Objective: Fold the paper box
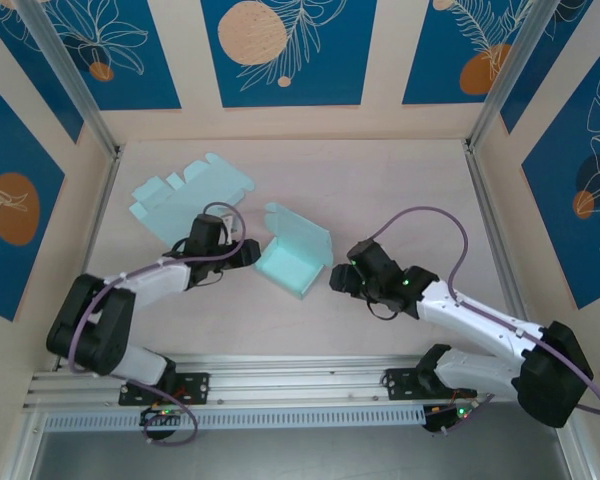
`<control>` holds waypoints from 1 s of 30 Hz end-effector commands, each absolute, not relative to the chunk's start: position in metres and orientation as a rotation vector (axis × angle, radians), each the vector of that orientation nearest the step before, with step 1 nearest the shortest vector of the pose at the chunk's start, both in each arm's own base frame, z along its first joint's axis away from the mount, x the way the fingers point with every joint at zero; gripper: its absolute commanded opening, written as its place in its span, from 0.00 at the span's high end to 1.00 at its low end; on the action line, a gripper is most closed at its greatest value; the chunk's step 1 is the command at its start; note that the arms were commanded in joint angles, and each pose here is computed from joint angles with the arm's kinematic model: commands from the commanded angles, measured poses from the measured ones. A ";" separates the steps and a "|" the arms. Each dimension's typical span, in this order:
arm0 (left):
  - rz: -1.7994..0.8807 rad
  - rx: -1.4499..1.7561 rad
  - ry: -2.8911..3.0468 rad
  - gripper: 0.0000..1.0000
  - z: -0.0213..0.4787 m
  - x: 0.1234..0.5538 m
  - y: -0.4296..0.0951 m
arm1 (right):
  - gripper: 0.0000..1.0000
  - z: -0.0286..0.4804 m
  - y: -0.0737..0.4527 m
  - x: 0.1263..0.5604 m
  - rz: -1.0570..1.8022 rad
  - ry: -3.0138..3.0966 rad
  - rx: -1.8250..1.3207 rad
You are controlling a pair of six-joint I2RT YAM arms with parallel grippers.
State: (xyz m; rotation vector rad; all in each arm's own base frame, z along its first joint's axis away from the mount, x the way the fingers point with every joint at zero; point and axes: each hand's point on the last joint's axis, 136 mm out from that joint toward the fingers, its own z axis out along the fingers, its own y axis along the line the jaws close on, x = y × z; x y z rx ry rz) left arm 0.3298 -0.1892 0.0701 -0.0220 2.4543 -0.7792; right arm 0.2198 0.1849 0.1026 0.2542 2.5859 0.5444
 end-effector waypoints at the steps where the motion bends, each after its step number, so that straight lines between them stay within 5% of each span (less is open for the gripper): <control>1: -0.908 0.013 2.419 0.43 0.077 0.338 -0.208 | 0.38 0.105 0.207 0.222 0.697 2.555 0.336; 22: -1.154 -0.028 2.439 0.46 0.066 0.279 -0.253 | 0.38 0.076 0.262 0.299 0.636 2.627 0.083; 30: -1.023 -0.052 2.403 0.42 0.082 0.261 -0.237 | 0.38 0.078 0.252 0.316 0.551 2.642 0.038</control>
